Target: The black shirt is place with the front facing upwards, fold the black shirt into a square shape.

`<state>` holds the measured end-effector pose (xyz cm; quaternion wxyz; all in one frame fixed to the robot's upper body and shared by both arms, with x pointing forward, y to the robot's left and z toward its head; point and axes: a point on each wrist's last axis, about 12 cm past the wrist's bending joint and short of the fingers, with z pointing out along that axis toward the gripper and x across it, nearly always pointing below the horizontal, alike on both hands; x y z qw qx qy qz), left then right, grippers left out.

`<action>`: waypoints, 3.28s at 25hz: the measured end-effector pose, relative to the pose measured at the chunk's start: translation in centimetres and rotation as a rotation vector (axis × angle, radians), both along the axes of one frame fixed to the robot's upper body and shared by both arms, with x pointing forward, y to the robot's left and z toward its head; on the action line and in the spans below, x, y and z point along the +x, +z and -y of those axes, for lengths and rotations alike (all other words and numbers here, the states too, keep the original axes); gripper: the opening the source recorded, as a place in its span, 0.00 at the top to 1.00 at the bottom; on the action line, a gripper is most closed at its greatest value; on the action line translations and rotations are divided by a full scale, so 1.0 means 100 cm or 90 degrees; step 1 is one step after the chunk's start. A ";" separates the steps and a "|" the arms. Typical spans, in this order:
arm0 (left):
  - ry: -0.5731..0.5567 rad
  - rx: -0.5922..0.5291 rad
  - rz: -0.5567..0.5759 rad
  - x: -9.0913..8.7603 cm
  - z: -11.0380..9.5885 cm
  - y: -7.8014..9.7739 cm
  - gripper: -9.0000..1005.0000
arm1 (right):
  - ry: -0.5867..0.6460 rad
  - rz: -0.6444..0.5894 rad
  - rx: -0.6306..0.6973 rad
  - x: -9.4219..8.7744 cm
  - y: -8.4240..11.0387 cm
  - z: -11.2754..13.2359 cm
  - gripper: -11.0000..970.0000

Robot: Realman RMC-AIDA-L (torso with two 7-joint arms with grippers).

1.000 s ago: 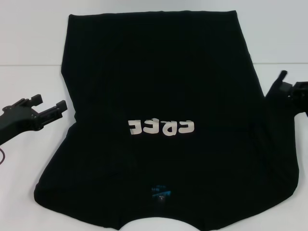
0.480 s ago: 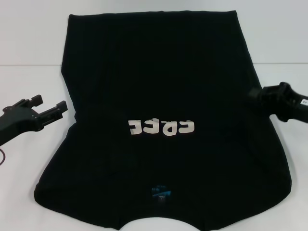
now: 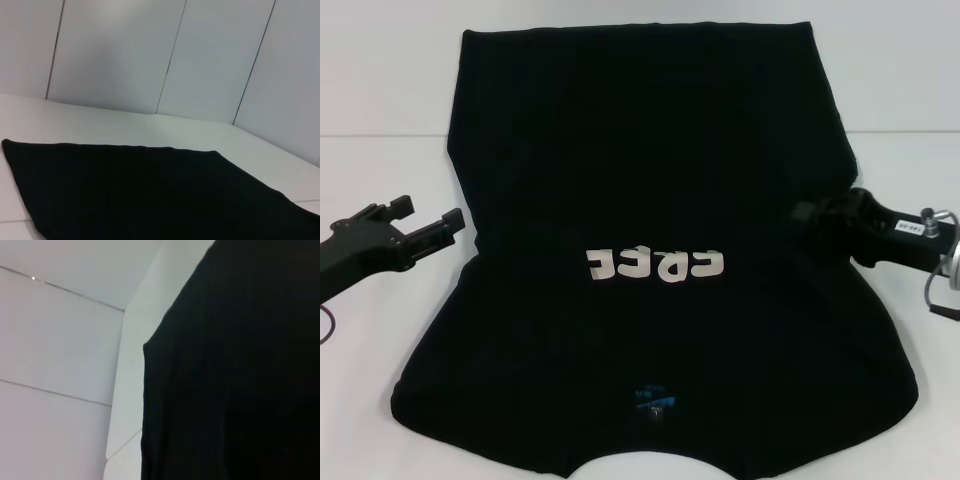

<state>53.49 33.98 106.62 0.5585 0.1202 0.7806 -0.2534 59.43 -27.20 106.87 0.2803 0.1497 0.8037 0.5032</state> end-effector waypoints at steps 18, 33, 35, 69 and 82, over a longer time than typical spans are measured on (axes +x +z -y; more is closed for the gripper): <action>-0.004 -0.001 0.001 -0.001 0.002 -0.002 0.13 | 0.018 -0.006 -0.038 0.009 -0.005 -0.029 0.86; -0.011 -0.013 -0.006 -0.002 0.004 -0.003 0.13 | 0.047 0.057 -0.013 0.002 0.013 -0.001 0.28; -0.019 -0.022 -0.007 -0.002 0.007 -0.004 0.13 | 0.040 0.102 -0.008 -0.003 0.022 0.017 0.28; -0.034 -0.133 0.085 0.004 0.032 0.004 0.13 | 0.140 0.325 -0.352 -0.058 -0.038 0.042 0.28; -0.039 -0.119 0.097 0.006 0.034 0.005 0.13 | 0.169 0.332 -0.326 -0.052 -0.036 0.025 0.28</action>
